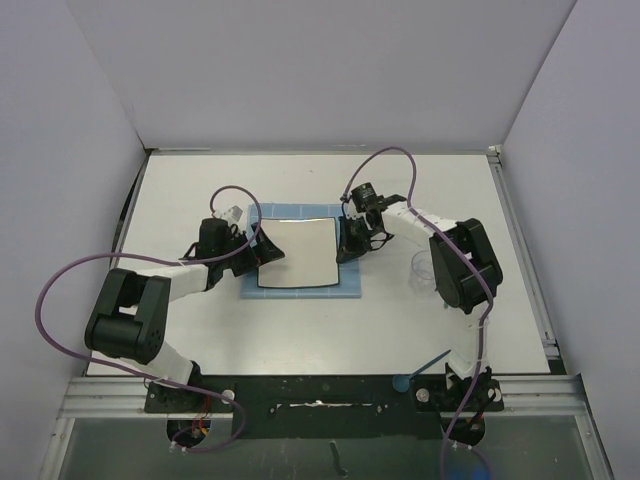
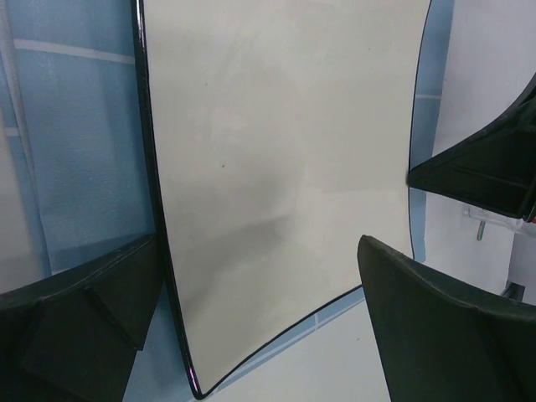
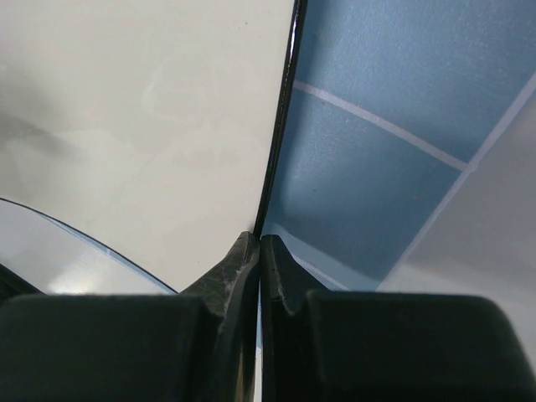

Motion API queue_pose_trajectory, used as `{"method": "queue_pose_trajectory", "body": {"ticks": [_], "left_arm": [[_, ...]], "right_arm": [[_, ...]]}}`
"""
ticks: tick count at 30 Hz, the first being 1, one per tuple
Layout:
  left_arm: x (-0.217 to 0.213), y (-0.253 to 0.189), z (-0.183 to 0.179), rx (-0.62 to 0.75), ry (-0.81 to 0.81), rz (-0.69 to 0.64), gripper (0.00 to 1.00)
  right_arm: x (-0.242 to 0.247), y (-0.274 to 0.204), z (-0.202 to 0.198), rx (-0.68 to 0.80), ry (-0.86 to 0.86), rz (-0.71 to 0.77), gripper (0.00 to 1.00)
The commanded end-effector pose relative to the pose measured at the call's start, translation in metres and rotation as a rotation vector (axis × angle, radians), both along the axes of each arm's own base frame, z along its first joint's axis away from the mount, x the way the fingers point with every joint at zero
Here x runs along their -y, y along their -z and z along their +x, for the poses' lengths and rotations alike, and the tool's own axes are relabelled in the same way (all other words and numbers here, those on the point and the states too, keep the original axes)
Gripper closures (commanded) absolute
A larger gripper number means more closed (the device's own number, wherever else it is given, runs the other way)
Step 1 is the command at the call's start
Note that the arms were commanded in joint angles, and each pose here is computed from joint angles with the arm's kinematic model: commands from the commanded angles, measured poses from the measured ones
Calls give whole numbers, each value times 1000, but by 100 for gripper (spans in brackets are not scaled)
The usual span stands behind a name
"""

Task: Set the dinner table for one person
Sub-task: Adjust the plate on the napkin.

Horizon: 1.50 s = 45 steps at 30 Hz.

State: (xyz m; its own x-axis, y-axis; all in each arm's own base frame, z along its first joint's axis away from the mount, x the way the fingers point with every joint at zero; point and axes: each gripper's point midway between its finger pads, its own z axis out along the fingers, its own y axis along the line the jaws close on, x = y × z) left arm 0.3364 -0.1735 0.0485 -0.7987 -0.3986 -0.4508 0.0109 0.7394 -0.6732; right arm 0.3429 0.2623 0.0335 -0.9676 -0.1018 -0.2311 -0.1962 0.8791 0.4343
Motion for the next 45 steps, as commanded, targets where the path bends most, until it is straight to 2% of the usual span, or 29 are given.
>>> {"method": "queue_pose_trajectory", "body": {"ticks": [1, 29, 45], "left_arm": [[13, -34, 12, 107, 49, -40, 3], [16, -25, 21, 94, 62, -32, 3], [-15, -22, -1, 84, 6, 129, 3]], "right_arm": [[-8, -14, -20, 1, -26, 14, 100], [-3, -11, -18, 2, -33, -1, 100], [1, -15, -16, 12, -27, -21, 98]]}}
